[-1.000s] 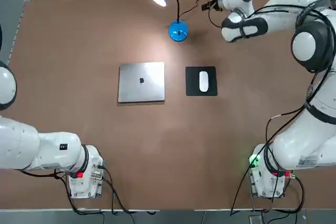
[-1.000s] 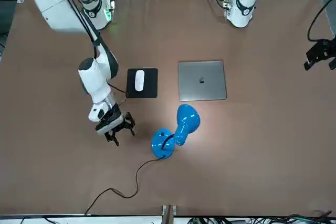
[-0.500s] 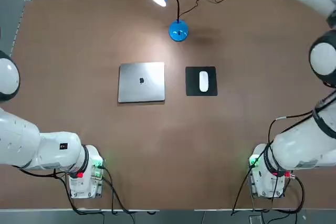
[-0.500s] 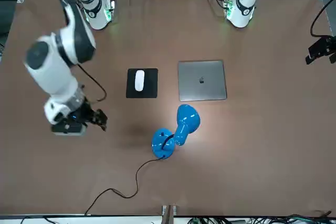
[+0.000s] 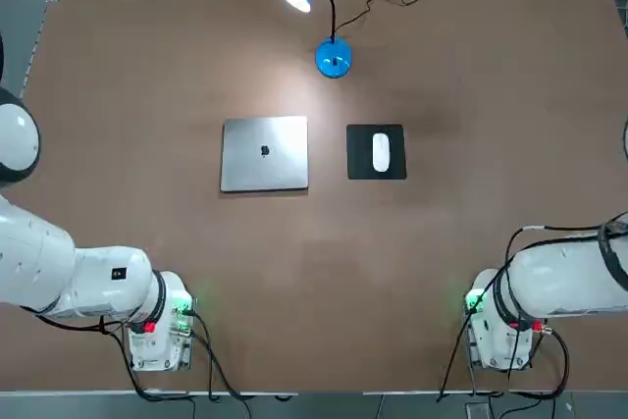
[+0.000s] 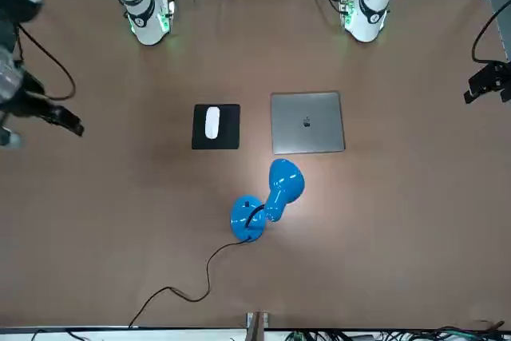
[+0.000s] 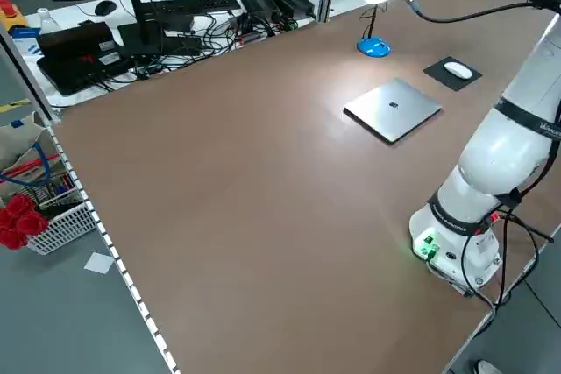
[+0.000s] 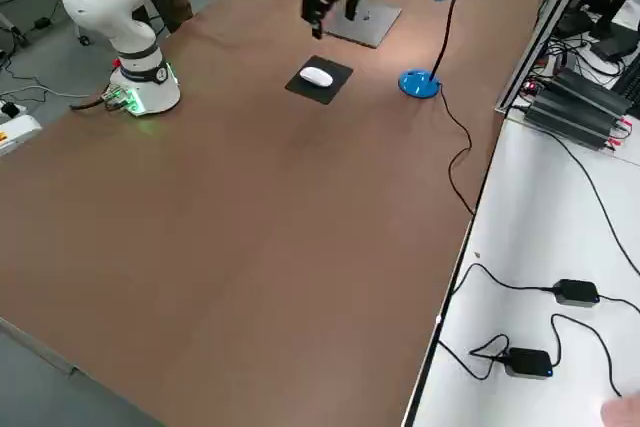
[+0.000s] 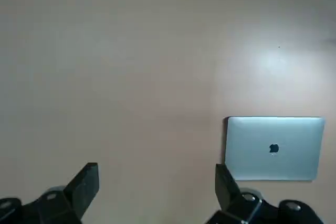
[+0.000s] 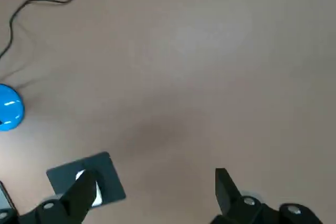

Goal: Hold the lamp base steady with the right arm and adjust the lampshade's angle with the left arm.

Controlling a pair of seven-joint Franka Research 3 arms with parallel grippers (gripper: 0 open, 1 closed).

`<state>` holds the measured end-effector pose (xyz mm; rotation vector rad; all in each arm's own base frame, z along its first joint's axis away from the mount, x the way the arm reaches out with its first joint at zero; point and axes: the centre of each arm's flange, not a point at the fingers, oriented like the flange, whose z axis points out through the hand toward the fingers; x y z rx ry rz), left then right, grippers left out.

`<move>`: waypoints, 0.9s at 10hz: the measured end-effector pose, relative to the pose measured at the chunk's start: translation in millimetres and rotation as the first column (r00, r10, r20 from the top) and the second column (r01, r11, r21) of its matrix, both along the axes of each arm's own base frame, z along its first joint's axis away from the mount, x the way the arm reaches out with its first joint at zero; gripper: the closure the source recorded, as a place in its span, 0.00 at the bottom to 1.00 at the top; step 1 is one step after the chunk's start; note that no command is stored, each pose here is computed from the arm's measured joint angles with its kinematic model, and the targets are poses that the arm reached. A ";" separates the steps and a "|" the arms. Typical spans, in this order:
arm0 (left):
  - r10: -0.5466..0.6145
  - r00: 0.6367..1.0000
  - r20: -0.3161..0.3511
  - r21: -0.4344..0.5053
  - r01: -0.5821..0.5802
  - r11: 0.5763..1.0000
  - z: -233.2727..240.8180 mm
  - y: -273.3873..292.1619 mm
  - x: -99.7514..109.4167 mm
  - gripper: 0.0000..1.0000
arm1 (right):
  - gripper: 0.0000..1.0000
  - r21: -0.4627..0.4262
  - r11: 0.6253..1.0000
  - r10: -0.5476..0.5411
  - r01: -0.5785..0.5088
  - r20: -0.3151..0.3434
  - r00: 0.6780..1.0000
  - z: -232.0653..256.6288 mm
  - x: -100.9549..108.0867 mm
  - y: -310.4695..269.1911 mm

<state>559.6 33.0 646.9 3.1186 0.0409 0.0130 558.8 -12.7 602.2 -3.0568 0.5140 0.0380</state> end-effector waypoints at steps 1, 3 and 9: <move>0.001 1.000 0.011 0.001 -0.001 1.000 1.3 -0.1 1.1 0.02 | 0.00 -0.002 1.000 0.006 -0.006 -0.001 1.000 8.6 -11.8 -6.8; 0.008 1.000 0.024 0.001 -0.008 1.000 2.8 0.0 2.5 0.02 | 0.00 -0.001 1.000 0.028 -0.028 0.003 1.000 13.7 -32.2 -7.3; 0.034 0.999 0.032 0.001 -0.034 0.999 4.0 0.1 3.2 0.02 | 0.00 -0.008 0.988 0.157 -0.157 0.042 0.987 20.1 -41.8 -22.2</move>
